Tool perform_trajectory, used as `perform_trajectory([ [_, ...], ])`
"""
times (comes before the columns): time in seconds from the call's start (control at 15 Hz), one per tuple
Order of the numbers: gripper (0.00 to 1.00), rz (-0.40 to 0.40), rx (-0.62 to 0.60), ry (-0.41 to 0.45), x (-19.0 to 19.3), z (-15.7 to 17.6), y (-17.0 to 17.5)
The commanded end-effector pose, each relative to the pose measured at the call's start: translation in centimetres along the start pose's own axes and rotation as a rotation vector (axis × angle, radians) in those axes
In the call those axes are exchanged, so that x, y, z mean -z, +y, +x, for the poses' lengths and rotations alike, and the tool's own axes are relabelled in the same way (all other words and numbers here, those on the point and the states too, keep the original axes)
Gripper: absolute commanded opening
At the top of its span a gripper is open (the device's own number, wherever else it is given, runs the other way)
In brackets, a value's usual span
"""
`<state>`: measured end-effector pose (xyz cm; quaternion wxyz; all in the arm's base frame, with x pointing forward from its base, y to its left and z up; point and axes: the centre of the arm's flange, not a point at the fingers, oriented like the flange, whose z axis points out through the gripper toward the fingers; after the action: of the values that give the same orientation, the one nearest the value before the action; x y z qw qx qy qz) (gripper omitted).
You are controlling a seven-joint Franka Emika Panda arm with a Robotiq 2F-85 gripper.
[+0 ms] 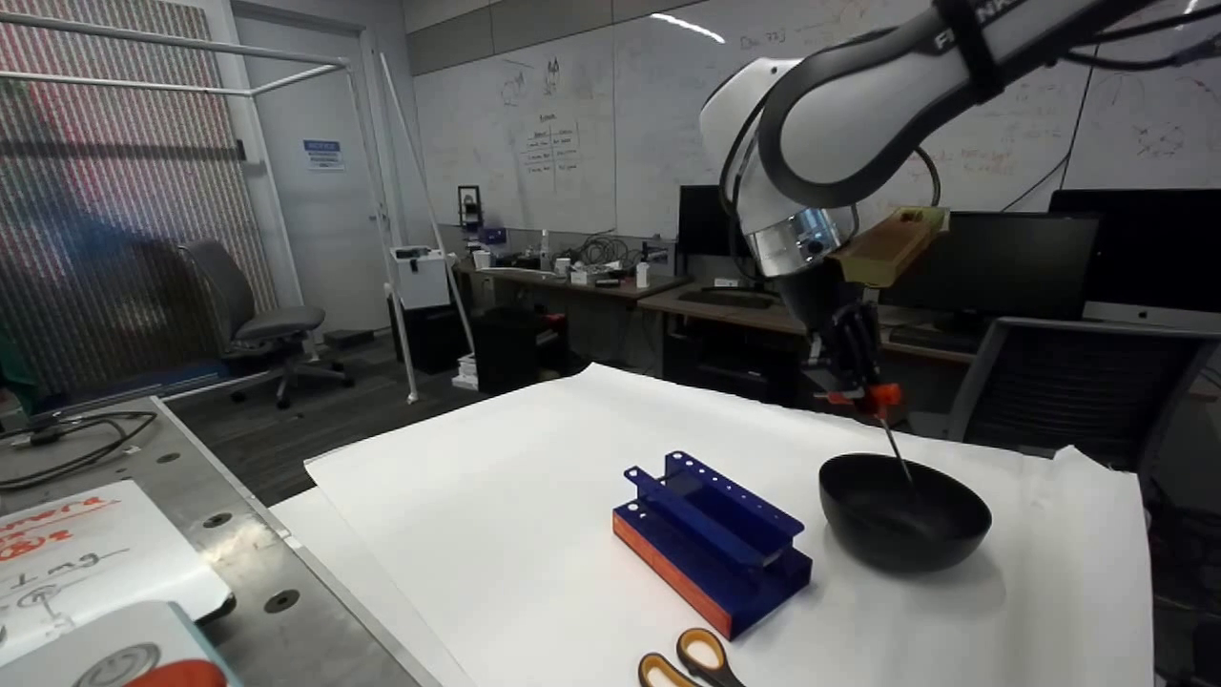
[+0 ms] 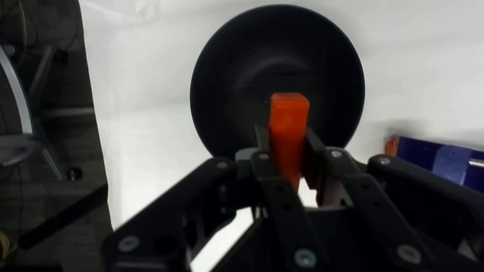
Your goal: Put the orange object in the black bowl
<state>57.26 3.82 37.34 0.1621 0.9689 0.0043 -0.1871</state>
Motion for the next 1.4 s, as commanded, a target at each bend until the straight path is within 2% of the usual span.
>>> perform_trajectory([
  [0.0, 0.11, 0.025, -0.076, -0.188, -1.4, 2.2, 0.3],
  [0.2, 0.11, 0.08, -0.099, -0.297, -3.7, 3.3, 0.0],
  [0.4, 0.12, 0.121, -0.129, -0.275, -5.0, 4.8, -0.6],
  [0.53, 0.16, 0.156, -0.147, -0.247, -5.4, 5.7, -1.0],
  [0.6, 0.46, 0.179, -0.16, -0.237, -5.3, 6.2, -1.2],
  [0.67, 0.47, 0.199, -0.167, -0.23, -5.3, 6.5, -1.3],
  [0.73, 0.54, 0.221, -0.171, -0.216, -5.1, 6.7, -1.4],
  [1.07, 0.92, 0.342, -0.162, -0.173, -4.2, 6.8, -1.2],
  [1.13, 0.99, 0.406, -0.129, -0.137, -3.5, 6.1, -1.2],
  [1.33, 1.0, 0.525, -0.102, -0.049, -0.9, 4.2, -1.0],
])
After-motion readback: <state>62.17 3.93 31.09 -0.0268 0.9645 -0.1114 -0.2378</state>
